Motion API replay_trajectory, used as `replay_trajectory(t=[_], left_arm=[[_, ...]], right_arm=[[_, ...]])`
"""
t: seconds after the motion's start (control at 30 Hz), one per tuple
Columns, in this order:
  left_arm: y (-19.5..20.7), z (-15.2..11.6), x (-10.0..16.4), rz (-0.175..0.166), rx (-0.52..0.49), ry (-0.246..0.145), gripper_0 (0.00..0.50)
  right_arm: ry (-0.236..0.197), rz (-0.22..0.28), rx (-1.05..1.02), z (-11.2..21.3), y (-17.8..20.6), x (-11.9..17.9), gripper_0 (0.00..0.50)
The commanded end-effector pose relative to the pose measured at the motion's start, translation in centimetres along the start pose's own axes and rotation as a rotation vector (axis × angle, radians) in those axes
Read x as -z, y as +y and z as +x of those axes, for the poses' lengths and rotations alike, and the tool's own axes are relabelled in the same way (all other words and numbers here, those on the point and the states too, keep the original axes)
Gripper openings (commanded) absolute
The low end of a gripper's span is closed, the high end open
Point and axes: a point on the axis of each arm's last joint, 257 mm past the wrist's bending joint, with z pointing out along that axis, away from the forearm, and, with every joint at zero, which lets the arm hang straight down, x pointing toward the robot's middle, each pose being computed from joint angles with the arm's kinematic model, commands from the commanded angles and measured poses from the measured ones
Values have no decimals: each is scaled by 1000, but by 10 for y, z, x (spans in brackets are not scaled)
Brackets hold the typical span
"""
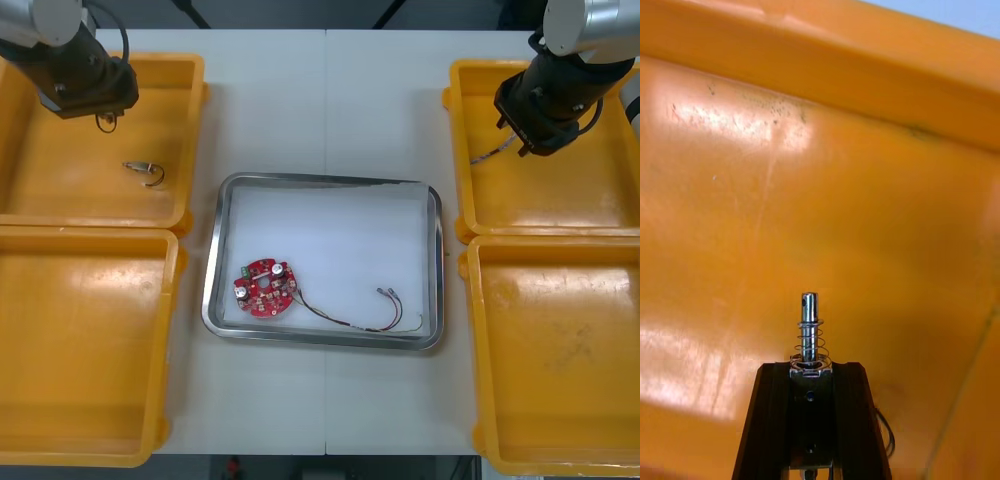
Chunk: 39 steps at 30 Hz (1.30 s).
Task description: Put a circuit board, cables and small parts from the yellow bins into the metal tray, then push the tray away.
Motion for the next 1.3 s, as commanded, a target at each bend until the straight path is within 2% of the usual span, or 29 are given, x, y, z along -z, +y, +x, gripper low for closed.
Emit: replay_trajectory(t=[0.03,0.3,0.8,0.97,1.13,1.23,1.3], left_arm=[[-6,-28,54,48,47,-30,0],[-29,-4,78,109,78,54,0],[-69,46,101,125,177,74,0],[-92,67,104,141,227,101,0],[-113,88,99,141,267,121,0],[-124,102,92,114,284,96,0],[-131,112,87,104,294,94,0]], right_arm=[[12,-89,-69,0,35,15,500],[5,-101,-82,4,38,-3,500],[40,-77,-118,12,25,-28,500],[51,-80,-124,13,23,-34,500],[67,-66,-112,22,20,-40,500],[69,-55,-91,28,18,-43,500],[73,-49,-73,35,18,-46,500]])
